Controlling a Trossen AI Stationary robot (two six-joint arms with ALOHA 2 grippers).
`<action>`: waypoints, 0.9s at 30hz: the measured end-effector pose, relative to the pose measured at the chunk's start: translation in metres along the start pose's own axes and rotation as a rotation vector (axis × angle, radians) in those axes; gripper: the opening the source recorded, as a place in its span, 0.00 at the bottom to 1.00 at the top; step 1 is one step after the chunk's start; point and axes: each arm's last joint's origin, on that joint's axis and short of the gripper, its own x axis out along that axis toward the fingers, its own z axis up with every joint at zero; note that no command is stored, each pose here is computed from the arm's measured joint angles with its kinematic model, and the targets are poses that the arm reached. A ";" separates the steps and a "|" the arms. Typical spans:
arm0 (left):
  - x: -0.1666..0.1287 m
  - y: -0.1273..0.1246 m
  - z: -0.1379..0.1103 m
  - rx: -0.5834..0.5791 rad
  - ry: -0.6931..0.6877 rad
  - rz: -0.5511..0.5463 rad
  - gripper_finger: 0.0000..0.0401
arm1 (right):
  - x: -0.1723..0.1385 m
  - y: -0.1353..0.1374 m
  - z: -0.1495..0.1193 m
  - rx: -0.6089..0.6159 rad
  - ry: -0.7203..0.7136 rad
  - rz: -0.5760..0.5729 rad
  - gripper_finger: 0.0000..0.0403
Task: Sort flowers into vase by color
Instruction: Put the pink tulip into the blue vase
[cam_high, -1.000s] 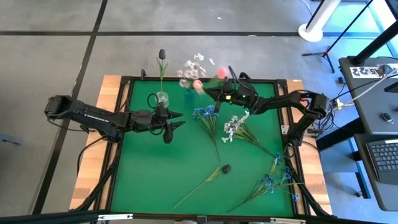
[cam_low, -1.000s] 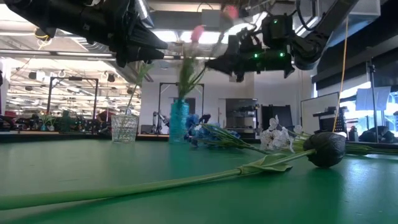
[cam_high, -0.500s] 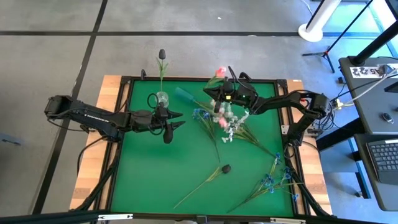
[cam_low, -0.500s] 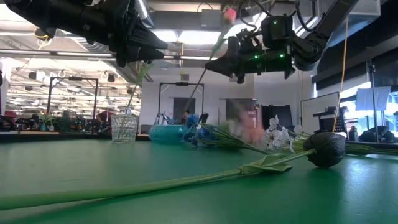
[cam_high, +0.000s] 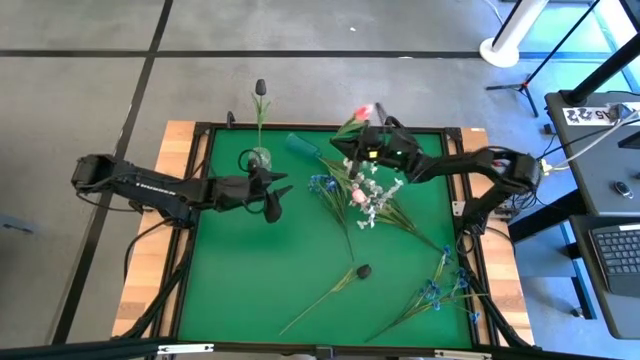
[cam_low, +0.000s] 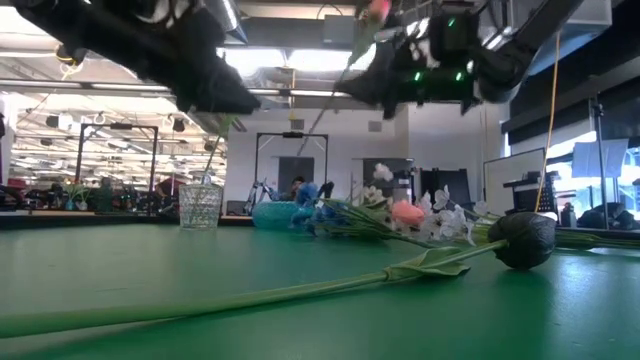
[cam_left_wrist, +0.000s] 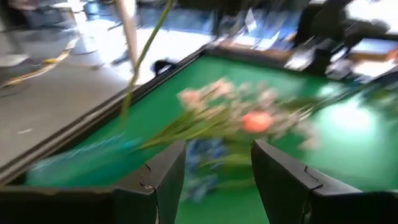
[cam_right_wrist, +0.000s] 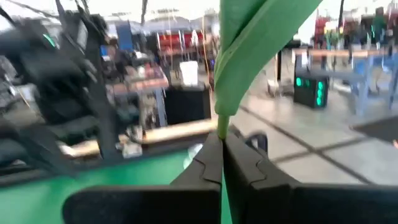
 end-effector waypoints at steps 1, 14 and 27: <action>0.002 0.003 0.001 0.015 0.028 0.024 0.44 | -0.003 0.002 0.009 -0.005 -0.026 0.009 0.00; 0.056 0.015 0.069 0.225 0.273 0.036 0.47 | -0.078 0.034 0.112 -0.026 -0.109 0.133 0.00; 0.166 0.025 0.064 0.732 0.884 0.176 0.47 | -0.128 0.069 0.136 -0.066 -0.074 0.164 0.00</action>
